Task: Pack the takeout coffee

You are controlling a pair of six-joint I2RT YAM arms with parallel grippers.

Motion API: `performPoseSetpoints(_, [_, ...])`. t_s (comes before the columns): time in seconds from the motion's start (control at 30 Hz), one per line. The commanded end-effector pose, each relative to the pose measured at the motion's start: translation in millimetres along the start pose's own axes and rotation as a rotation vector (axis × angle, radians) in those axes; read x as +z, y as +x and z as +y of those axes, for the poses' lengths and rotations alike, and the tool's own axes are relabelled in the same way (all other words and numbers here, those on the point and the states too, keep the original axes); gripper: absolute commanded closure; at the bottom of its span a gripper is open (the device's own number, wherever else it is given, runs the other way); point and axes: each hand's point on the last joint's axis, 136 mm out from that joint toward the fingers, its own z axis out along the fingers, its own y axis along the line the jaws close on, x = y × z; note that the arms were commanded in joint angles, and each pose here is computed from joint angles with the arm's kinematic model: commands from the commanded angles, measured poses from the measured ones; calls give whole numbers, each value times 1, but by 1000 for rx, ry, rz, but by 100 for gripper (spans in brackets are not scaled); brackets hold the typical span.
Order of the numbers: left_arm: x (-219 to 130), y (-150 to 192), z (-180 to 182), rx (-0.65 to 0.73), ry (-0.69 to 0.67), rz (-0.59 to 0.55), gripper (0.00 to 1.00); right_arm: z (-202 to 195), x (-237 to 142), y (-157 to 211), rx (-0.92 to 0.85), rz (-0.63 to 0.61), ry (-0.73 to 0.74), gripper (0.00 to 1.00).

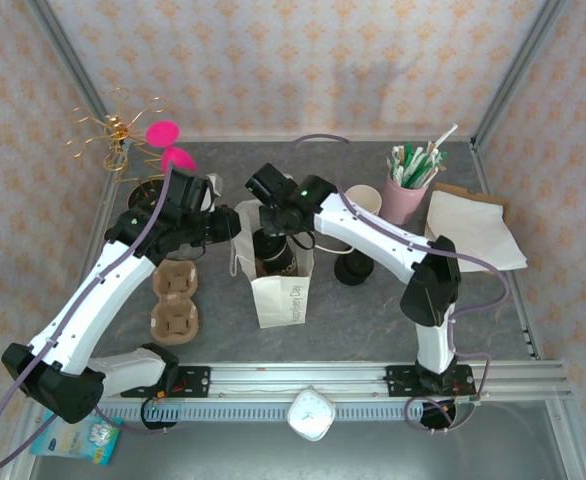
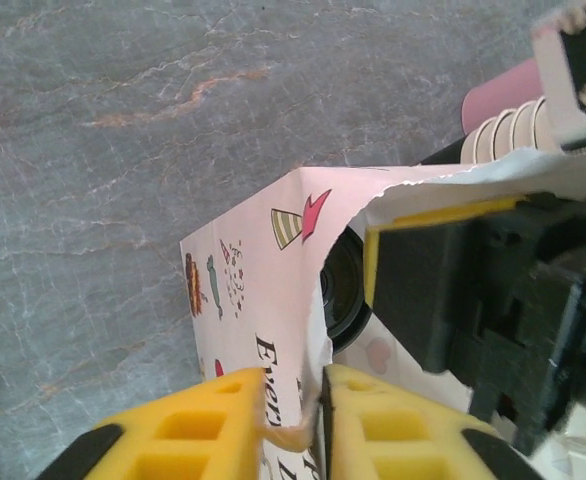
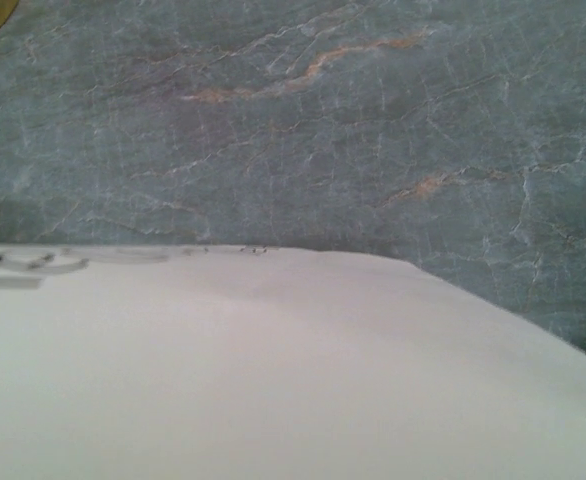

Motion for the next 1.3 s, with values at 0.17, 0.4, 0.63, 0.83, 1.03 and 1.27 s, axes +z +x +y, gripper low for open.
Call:
performPoseSetpoints(0.17, [-18, -6, 1, 12, -18, -25, 64, 17, -62, -12, 3, -88, -155, 75])
performPoseSetpoints(0.4, [-34, -10, -5, 6, 22, -72, 55, 23, -113, -33, 50, -208, -245, 75])
performPoseSetpoints(0.63, [-49, -23, -24, 11, 110, -123, 46, 14, -158, -66, 125, -345, -258, 66])
performPoseSetpoints(0.83, [-73, -51, -43, 18, 157, -219, 39, -40, -185, -102, 308, -425, -218, 55])
performPoseSetpoints(1.03, [-86, -84, -67, 27, 198, -288, 34, -134, -185, -116, 469, -430, -50, 49])
performPoseSetpoints(1.27, [-83, -112, -87, 37, 240, -336, 32, -229, -155, -104, 485, -339, 236, 42])
